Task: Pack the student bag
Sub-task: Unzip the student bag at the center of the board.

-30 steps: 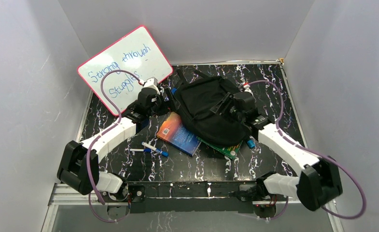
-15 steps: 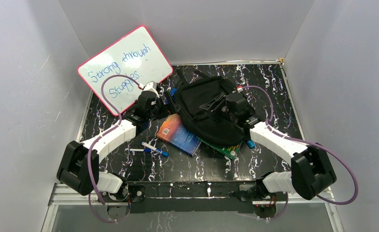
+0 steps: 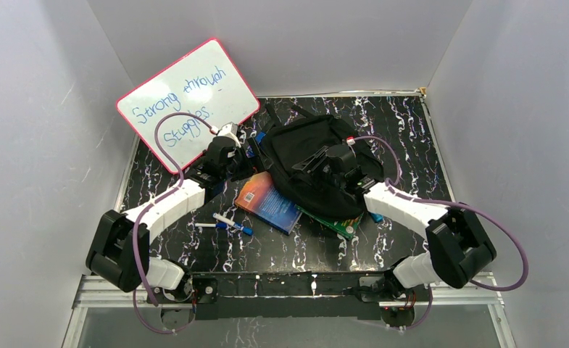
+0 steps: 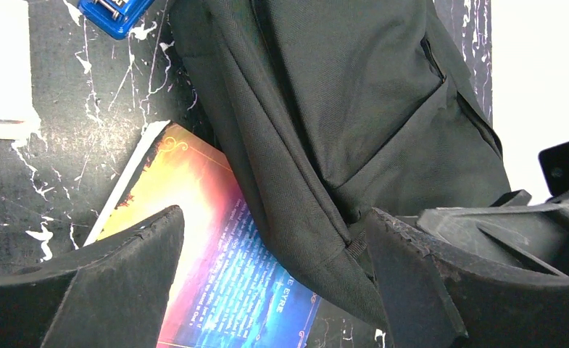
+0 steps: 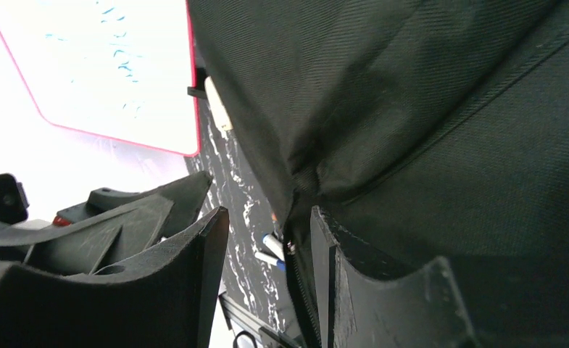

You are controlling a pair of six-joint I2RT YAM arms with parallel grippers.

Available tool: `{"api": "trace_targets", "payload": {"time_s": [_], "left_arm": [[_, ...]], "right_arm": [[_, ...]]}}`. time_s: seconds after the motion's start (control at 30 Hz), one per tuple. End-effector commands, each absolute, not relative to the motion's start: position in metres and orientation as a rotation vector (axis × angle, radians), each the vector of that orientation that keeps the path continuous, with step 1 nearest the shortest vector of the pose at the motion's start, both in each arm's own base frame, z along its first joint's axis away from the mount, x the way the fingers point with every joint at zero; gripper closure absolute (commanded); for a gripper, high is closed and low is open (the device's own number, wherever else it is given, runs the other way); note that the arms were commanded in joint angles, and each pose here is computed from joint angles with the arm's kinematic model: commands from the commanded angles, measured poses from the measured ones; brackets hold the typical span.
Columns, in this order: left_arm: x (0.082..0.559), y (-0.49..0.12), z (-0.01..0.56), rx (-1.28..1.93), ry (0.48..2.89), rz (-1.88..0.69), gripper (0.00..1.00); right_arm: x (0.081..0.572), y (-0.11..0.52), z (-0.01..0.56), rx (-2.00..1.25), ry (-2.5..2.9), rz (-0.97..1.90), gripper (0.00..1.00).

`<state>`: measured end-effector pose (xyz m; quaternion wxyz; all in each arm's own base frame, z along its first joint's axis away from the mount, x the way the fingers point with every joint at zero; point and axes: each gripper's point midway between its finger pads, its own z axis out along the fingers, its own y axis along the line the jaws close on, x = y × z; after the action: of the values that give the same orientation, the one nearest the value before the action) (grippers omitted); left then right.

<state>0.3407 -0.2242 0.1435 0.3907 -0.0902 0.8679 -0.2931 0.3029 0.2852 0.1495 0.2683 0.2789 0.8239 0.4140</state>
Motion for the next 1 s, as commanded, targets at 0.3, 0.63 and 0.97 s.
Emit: {"api": "trace_targets", "payload": {"time_s": [0.3, 0.63, 0.97], "left_arm": [[0.338, -0.226, 0.141, -0.220, 2.213, -0.757, 0.09], [0.339, -0.227, 0.135, -0.213, 2.228, -0.750, 0.09], [0.340, -0.232, 0.129, -0.211, 2.251, -0.771, 0.10]], "right_arm": [[0.323, 0.296, 0.142, 0.788, 2.173, 1.137, 0.54], [0.321, 0.305, 0.138, 0.760, 2.199, 1.178, 0.73], [0.318, 0.297, 0.149, 0.705, 2.164, 1.156, 1.00]]}}
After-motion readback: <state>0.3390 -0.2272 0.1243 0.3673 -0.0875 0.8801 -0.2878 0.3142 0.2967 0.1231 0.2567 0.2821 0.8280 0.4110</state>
